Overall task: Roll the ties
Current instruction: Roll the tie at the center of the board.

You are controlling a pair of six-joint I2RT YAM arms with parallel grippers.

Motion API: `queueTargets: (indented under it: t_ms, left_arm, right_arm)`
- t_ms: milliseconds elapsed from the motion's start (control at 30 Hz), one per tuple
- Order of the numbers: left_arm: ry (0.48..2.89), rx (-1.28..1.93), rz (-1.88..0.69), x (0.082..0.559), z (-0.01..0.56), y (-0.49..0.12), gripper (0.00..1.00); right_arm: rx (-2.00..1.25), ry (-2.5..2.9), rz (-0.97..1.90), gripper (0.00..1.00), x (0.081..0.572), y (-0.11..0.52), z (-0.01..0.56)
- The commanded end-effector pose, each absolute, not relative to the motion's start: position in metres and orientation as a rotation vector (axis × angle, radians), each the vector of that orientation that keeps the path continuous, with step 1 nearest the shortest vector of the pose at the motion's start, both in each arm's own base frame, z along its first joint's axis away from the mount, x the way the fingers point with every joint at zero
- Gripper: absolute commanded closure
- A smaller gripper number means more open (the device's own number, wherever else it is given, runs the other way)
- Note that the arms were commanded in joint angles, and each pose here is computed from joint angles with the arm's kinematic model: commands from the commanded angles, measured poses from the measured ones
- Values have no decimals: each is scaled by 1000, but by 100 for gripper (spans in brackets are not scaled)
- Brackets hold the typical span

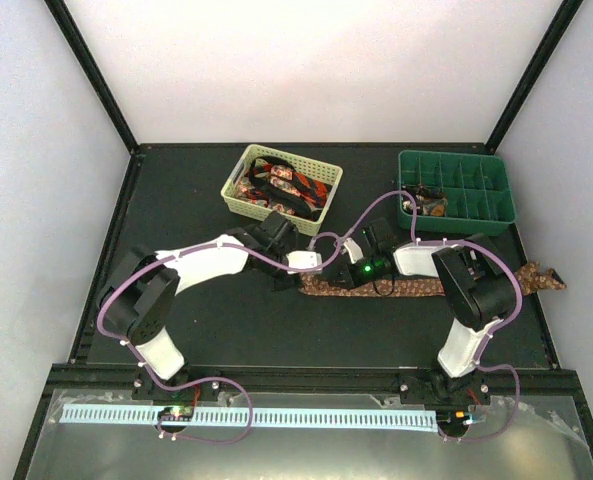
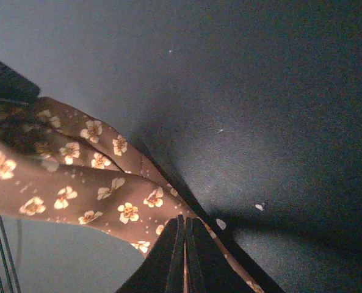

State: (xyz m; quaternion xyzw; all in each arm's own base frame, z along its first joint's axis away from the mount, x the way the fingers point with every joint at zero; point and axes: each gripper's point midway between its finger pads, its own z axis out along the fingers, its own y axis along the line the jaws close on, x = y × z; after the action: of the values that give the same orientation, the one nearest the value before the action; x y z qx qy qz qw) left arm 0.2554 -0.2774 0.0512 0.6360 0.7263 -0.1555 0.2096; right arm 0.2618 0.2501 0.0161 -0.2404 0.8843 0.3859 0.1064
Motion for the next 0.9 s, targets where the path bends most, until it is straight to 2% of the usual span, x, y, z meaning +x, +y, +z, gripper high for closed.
queueTargets:
  t_ms: [0,200,333,567,700,867]
  left_arm:
    - [1933,1711,-600,254,88,-310,62]
    - [1866,1703,-721,246,96,-337,62]
    - [1849,1697,-736,246,90,-348,62]
    - [1899,1646,-697,255,76,-347,62]
    - [1946,1595,-672,262,71,-348,62]
    - [2009,1579,-675,264,57,-351,62]
  right_arm:
    - [-730,2624,1096,97,262,249,10]
    - [-736,2607,1112,97,263,251,16]
    - [-755,2562,1125,93,266,253,34]
    - [-707,2496,1149,71,267,233,71]
    - [-654,2499,1121,62,272,218,79]
    - [-575,2462,1260,51,265,220,88]
